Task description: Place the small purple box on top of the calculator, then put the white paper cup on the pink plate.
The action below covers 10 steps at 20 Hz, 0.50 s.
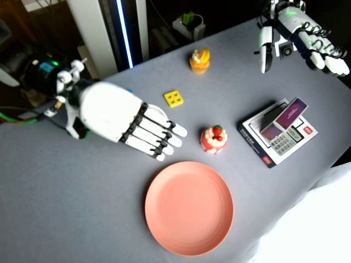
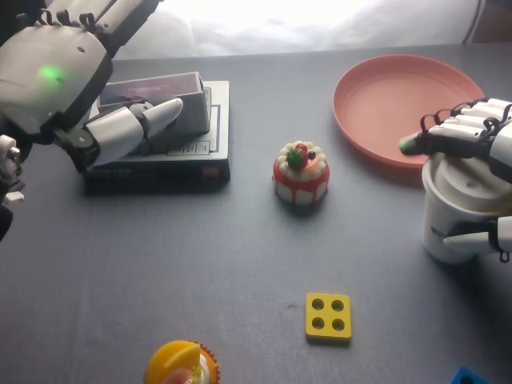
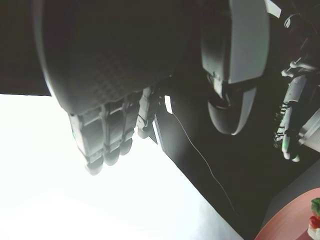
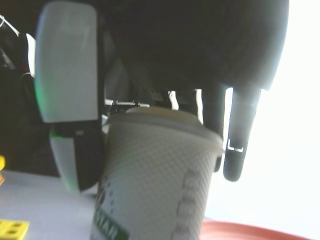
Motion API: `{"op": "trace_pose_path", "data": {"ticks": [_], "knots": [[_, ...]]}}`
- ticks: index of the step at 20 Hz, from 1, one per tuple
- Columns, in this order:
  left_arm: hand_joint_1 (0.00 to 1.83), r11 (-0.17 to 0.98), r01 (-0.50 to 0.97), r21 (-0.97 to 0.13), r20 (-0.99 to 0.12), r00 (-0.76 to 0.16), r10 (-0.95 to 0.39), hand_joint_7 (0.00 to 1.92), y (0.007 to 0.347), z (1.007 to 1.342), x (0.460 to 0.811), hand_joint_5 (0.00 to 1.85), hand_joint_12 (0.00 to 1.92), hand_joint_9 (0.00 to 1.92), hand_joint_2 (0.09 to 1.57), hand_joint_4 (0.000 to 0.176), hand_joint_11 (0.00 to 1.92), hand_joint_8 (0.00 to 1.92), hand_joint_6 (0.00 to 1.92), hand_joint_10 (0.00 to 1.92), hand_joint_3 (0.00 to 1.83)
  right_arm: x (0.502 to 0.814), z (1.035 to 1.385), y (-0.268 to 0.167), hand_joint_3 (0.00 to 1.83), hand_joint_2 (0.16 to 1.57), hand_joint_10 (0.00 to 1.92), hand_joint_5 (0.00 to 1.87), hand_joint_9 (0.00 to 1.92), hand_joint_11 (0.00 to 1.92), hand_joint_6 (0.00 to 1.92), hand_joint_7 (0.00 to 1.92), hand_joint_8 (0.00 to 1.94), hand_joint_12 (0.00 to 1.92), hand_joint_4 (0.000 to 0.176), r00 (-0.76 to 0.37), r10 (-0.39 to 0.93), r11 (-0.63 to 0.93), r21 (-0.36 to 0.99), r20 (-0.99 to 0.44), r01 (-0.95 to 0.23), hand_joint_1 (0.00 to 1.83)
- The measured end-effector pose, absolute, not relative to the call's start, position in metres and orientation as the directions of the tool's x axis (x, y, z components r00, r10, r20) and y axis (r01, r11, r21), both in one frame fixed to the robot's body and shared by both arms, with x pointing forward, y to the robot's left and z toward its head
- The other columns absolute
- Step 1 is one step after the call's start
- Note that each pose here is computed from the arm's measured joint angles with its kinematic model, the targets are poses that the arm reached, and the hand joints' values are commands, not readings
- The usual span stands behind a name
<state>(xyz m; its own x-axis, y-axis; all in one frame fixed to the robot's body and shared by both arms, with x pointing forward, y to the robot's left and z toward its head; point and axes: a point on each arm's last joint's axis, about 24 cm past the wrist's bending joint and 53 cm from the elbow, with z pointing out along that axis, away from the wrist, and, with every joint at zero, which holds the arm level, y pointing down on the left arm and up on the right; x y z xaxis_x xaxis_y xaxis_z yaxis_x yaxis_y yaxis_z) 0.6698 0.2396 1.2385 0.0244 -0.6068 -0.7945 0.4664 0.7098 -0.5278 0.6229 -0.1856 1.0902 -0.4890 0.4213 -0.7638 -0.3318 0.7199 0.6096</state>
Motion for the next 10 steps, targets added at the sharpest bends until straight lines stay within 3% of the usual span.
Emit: {"op": "trace_pose_path", "data": {"ticks": [2, 4, 6, 7, 8, 9, 10], "knots": [[0.61, 0.711, 0.459, -0.533, -0.793, 0.022, -0.609, 0.00, 0.242, 1.236, 0.670, 0.00, 0.00, 0.00, 1.25, 0.117, 0.00, 0.00, 0.00, 0.00, 0.01, 0.622, 1.089, -0.185, 0.00, 1.07, 1.77, 0.09, 0.16, 0.19, 1.07, 0.13, 1.27, 1.92, 0.000, -0.493, 0.420, 0.721, 0.610, -0.762, -0.329, 1.18], [0.60, 0.711, 0.455, -0.536, -0.791, 0.021, -0.611, 0.00, 0.243, 1.236, 0.670, 0.00, 0.00, 0.00, 1.25, 0.124, 0.00, 0.00, 0.00, 0.00, 0.00, 0.621, 1.093, -0.184, 0.00, 1.07, 1.75, 0.07, 0.19, 0.20, 1.10, 0.10, 1.26, 1.92, 0.000, -0.492, 0.413, 0.722, 0.605, -0.766, -0.336, 1.10], [0.59, 0.710, 0.456, -0.536, -0.790, 0.026, -0.613, 0.00, 0.243, 1.237, 0.670, 0.00, 0.00, 0.00, 1.26, 0.118, 0.00, 0.00, 0.00, 0.00, 0.01, 0.623, 1.105, -0.182, 0.01, 1.09, 1.74, 0.05, 0.18, 0.16, 1.14, 0.08, 1.26, 1.92, 0.000, -0.471, 0.418, 0.713, 0.602, -0.777, -0.360, 1.13], [0.60, 0.712, 0.455, -0.535, -0.792, 0.024, -0.610, 0.00, 0.243, 1.235, 0.670, 0.01, 0.00, 0.00, 1.26, 0.129, 0.00, 0.00, 0.00, 0.00, 0.01, 0.625, 1.115, -0.183, 0.02, 1.11, 1.66, 0.04, 0.17, 0.17, 1.19, 0.09, 1.18, 1.92, 0.000, -0.450, 0.426, 0.707, 0.599, -0.785, -0.376, 1.18], [0.61, 0.712, 0.453, -0.537, -0.791, 0.023, -0.612, 0.00, 0.244, 1.235, 0.669, 0.00, 0.00, 0.00, 1.25, 0.126, 0.00, 0.00, 0.00, 0.00, 0.00, 0.628, 1.125, -0.183, 0.01, 1.10, 1.65, 0.06, 0.21, 0.21, 1.19, 0.14, 1.14, 1.92, 0.000, -0.427, 0.441, 0.699, 0.601, -0.789, -0.389, 1.18], [0.62, 0.710, 0.455, -0.537, -0.791, 0.022, -0.612, 0.00, 0.244, 1.234, 0.668, 0.00, 0.00, 0.00, 1.26, 0.105, 0.00, 0.00, 0.00, 0.00, 0.01, 0.630, 1.130, -0.184, 0.01, 1.12, 1.62, 0.03, 0.23, 0.21, 1.18, 0.14, 1.14, 1.92, 0.000, -0.417, 0.446, 0.696, 0.600, -0.792, -0.394, 1.17], [0.62, 0.707, 0.452, -0.543, -0.787, 0.018, -0.616, 0.00, 0.243, 1.233, 0.668, 0.00, 0.00, 0.00, 1.27, 0.098, 0.00, 0.00, 0.00, 0.00, 0.01, 0.633, 1.137, -0.183, 0.02, 1.12, 1.63, 0.01, 0.24, 0.22, 1.11, 0.16, 1.15, 1.92, 0.000, -0.402, 0.454, 0.690, 0.599, -0.795, -0.406, 1.16]]}}
